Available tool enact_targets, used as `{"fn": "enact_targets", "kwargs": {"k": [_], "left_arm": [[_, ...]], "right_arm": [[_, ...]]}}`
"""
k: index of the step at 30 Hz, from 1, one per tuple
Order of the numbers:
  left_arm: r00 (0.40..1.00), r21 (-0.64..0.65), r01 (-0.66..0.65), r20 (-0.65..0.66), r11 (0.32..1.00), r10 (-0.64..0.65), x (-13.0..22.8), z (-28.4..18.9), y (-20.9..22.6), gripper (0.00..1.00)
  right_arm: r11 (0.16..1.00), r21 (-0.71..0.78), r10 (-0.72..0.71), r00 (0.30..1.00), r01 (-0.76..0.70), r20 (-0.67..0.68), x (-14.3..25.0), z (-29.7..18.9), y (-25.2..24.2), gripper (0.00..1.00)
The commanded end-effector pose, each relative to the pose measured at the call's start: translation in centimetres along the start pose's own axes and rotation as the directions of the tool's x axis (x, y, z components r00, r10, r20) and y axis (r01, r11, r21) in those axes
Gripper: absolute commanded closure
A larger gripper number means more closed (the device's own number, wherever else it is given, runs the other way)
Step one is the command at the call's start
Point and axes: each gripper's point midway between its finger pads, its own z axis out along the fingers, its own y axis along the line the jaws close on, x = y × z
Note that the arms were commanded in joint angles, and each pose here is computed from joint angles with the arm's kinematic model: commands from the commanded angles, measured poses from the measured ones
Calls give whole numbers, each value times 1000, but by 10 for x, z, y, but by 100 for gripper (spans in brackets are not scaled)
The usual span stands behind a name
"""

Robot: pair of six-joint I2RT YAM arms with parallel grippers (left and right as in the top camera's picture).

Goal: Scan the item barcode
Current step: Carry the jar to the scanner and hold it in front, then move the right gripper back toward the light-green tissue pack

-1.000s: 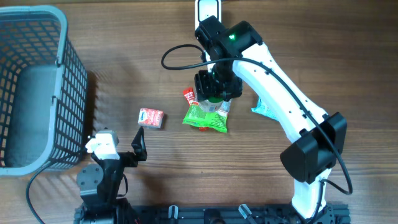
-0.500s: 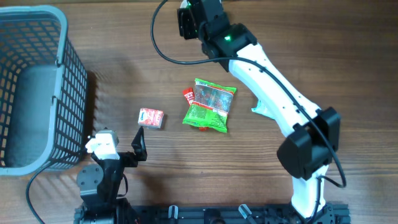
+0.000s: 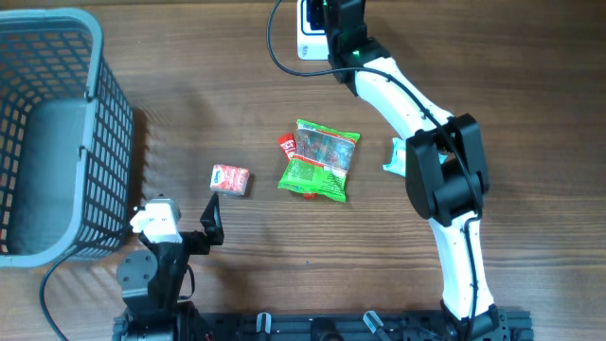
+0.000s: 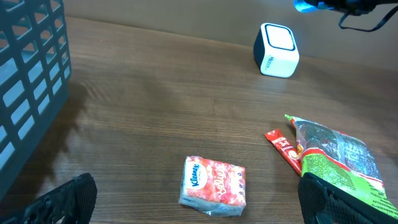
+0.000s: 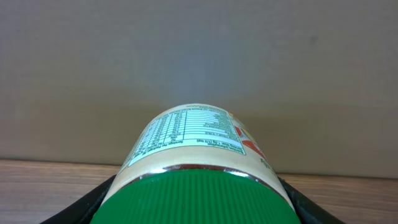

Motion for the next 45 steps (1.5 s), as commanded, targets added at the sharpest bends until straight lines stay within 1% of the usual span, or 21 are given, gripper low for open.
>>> {"fn": "enact_targets", "kwargs": {"k": [1, 4, 7, 9, 11, 15, 19, 23, 24, 26, 29, 31, 32, 33, 35, 37, 38, 39, 41, 42, 45], "left_arm": [[1000, 3, 11, 6, 1000, -11, -1, 0, 0, 0], [1000, 3, 11, 6, 1000, -11, -1, 0, 0, 0], [1000, 3, 11, 7, 1000, -11, -1, 0, 0, 0], [1000, 3, 11, 6, 1000, -11, -1, 0, 0, 0], [1000, 3, 11, 6, 1000, -11, -1, 0, 0, 0], [1000, 3, 11, 6, 1000, -11, -1, 0, 0, 0], [1000, 3, 11, 6, 1000, -11, -1, 0, 0, 0], [1000, 3, 11, 6, 1000, -11, -1, 0, 0, 0], [1000, 3, 11, 6, 1000, -11, -1, 0, 0, 0], [1000, 3, 11, 6, 1000, -11, -1, 0, 0, 0], [1000, 3, 11, 7, 1000, -11, -1, 0, 0, 0], [1000, 3, 11, 7, 1000, -11, -1, 0, 0, 0], [1000, 3, 11, 7, 1000, -11, -1, 0, 0, 0], [1000, 3, 11, 7, 1000, -11, -1, 0, 0, 0], [1000, 3, 11, 6, 1000, -11, -1, 0, 0, 0], [1000, 3, 11, 6, 1000, -11, -1, 0, 0, 0], [1000, 3, 11, 6, 1000, -11, -1, 0, 0, 0], [1000, 3, 11, 6, 1000, -11, -1, 0, 0, 0], [1000, 3, 11, 6, 1000, -11, -1, 0, 0, 0], [1000, 3, 11, 6, 1000, -11, -1, 0, 0, 0], [1000, 3, 11, 6, 1000, -11, -1, 0, 0, 0]], "right_arm": [[996, -88, -11, 1000, 11, -7, 10, 6, 20, 39], [987, -151, 65, 997, -57, 45, -21, -6, 30, 37], [994, -93, 54, 998, -50, 40, -73, -42, -2, 36], [998, 45, 50, 999, -49, -18, -90, -66, -57, 36], [952, 306, 67, 989, -24, -130, -84, -94, -155, 36], [775, 629, 317, 896, -56, -311, -11, -142, -344, 36], [665, 730, 574, 734, -158, -363, 76, -182, -461, 34], [561, 779, 758, 553, -280, -346, 151, -218, -519, 34], [510, 808, 801, 505, -294, -321, 168, -231, -532, 34], [457, 840, 842, 447, -293, -302, 192, -247, -546, 31], [399, 872, 876, 400, -285, -270, 216, -272, -569, 30], [368, 879, 881, 415, -301, -227, 206, -288, -585, 21], [368, 858, 884, 422, -359, -202, 185, -293, -587, 2], [392, 806, 873, 456, -443, -174, 144, -294, -583, 0], [450, 731, 847, 504, -513, -168, 92, -292, -561, 0], [552, 594, 812, 537, -585, -227, 33, -283, -501, 0], [597, 562, 786, 556, -572, -270, 14, -282, -467, 0], [629, 552, 765, 563, -547, -313, 5, -281, -439, 0], [725, 546, 682, 549, -420, -483, 6, -281, -358, 0], [781, 511, 622, 516, -358, -589, 16, -277, -312, 0], [888, 357, 453, 430, -289, -781, 49, -266, -214, 0]]}}
